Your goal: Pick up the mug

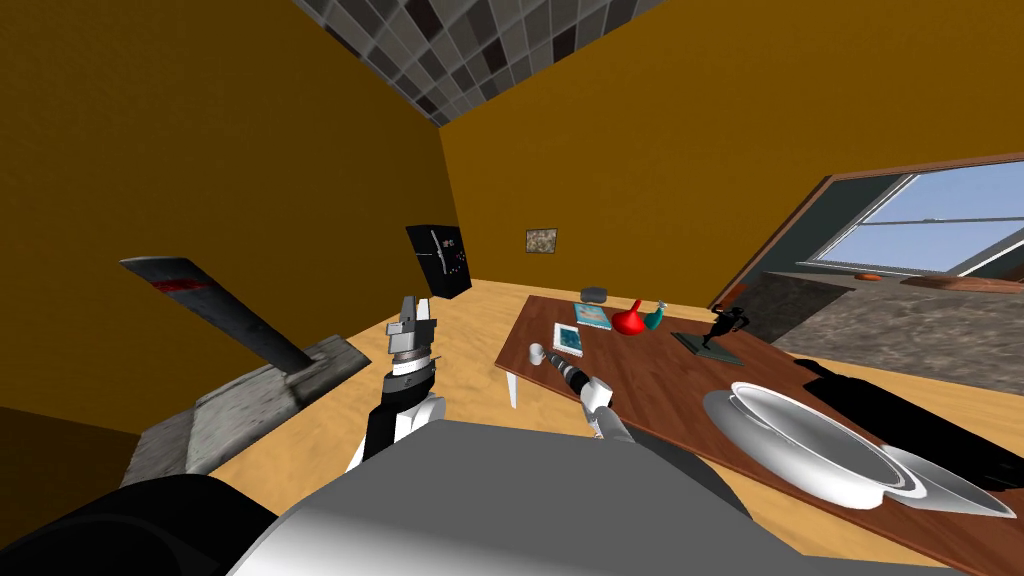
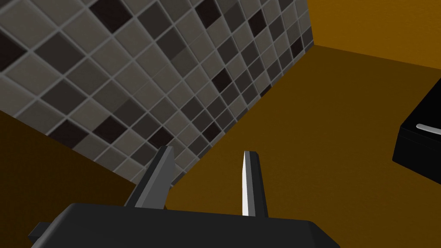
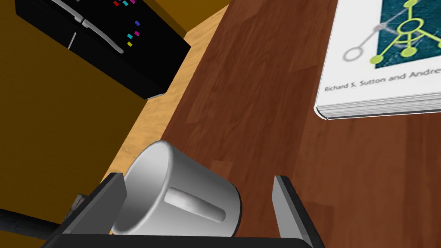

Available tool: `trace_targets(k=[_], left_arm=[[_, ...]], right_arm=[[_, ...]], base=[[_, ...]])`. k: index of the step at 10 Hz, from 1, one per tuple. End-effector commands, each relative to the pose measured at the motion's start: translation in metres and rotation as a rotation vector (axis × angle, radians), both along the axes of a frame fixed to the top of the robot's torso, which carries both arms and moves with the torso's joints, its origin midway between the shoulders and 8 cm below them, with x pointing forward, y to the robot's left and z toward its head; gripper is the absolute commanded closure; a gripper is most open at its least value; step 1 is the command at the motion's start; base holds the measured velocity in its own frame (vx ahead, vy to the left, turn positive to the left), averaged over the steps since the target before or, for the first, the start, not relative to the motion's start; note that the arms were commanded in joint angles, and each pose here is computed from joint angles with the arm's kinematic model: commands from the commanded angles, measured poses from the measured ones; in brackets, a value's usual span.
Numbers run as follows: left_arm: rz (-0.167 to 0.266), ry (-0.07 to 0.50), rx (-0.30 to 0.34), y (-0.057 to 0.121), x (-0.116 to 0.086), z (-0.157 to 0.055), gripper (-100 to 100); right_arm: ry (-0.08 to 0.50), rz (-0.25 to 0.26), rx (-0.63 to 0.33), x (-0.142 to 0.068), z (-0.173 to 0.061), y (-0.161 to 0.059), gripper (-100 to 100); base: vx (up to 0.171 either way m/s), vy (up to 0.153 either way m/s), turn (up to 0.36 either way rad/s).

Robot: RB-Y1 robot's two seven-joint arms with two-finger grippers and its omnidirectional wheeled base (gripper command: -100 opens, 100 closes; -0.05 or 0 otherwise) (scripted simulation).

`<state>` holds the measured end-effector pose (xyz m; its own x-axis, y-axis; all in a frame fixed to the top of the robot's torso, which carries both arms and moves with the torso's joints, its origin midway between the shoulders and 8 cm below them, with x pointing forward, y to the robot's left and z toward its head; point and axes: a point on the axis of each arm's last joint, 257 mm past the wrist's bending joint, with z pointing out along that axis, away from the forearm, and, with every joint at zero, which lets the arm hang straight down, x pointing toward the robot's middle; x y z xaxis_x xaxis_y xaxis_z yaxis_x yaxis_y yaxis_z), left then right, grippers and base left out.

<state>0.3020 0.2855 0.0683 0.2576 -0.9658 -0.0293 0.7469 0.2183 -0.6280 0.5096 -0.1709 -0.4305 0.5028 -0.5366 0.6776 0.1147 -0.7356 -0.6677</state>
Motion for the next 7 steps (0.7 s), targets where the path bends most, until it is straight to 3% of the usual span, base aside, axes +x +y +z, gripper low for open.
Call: trace_targets(k=[1,2,4,5,6,7], left_arm=[[0.0,0.0,0.0,0.0,0.0,0.0,0],[0.0,0.0,0.0,0.0,0.0,0.0,0],[0.0,0.0,0.0,0.0,0.0,0.0,0],[0.0,0.0,0.0,0.0,0.0,0.0,0],[0.0,0.0,0.0,0.0,0.0,0.0,0],[0.0,0.0,0.0,0.0,0.0,0.0,0]], right_arm=[[0.003,-0.001,0.011,0.0,0.003,0.002,-100],[0.011,0.009,0.062,-0.002,0.002,0.023,-100],[0.012,0.007,0.063,-0.003,0.002,0.025,-100],[0.012,0.009,0.065,-0.003,0.002,0.026,0],[0.012,0.003,0.055,-0.009,0.0,0.024,-100],[0.017,-0.001,0.05,-0.016,-0.004,0.025,-100]], base=[[0.014,-0.001,-0.003],[0.04,0.0,0.02],[0.043,0.0,0.017],[0.0,0.0,0.0],[0.029,-0.013,0.022],[0.065,-0.016,0.039]])
